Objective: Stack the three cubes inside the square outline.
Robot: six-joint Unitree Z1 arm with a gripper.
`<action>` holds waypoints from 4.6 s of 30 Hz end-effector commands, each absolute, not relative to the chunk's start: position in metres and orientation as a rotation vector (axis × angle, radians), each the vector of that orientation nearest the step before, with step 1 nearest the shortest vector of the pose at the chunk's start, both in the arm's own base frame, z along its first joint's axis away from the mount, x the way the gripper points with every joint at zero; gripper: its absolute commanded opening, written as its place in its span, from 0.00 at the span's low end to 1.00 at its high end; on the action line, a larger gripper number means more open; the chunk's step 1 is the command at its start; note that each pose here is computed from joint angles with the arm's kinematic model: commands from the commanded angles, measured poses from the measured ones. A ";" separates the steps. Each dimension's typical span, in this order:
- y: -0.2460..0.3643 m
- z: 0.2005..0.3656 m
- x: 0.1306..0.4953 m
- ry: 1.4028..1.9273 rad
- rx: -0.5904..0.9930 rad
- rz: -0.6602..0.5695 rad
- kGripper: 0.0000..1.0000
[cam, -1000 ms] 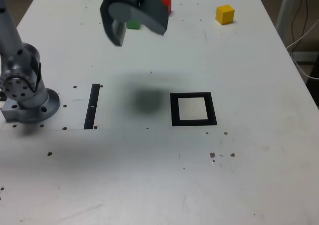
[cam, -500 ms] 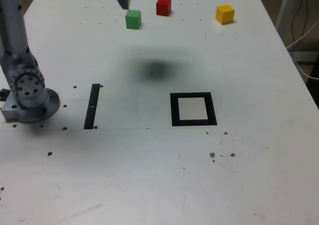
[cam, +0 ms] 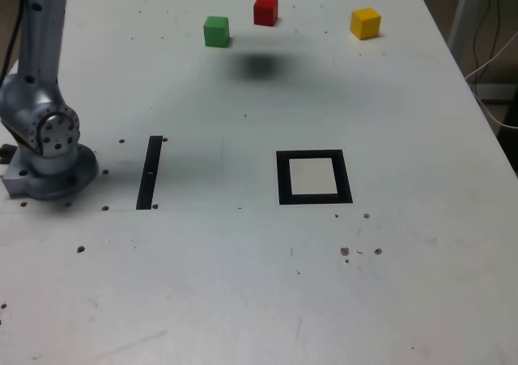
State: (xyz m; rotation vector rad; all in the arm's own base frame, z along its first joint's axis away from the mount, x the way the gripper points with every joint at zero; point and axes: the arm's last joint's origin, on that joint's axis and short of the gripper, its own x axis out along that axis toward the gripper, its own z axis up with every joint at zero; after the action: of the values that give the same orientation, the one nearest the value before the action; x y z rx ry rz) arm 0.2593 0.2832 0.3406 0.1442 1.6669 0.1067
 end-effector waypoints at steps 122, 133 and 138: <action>0.147 0.347 0.334 1.656 0.366 -0.005 0.19; 0.013 0.327 0.328 1.673 0.267 0.002 0.21; -0.020 0.308 0.332 1.643 0.189 0.002 0.20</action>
State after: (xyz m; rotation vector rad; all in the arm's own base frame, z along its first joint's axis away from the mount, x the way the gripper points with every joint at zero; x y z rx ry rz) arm 0.3292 -0.0003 0.3144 0.2490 1.6609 -0.0433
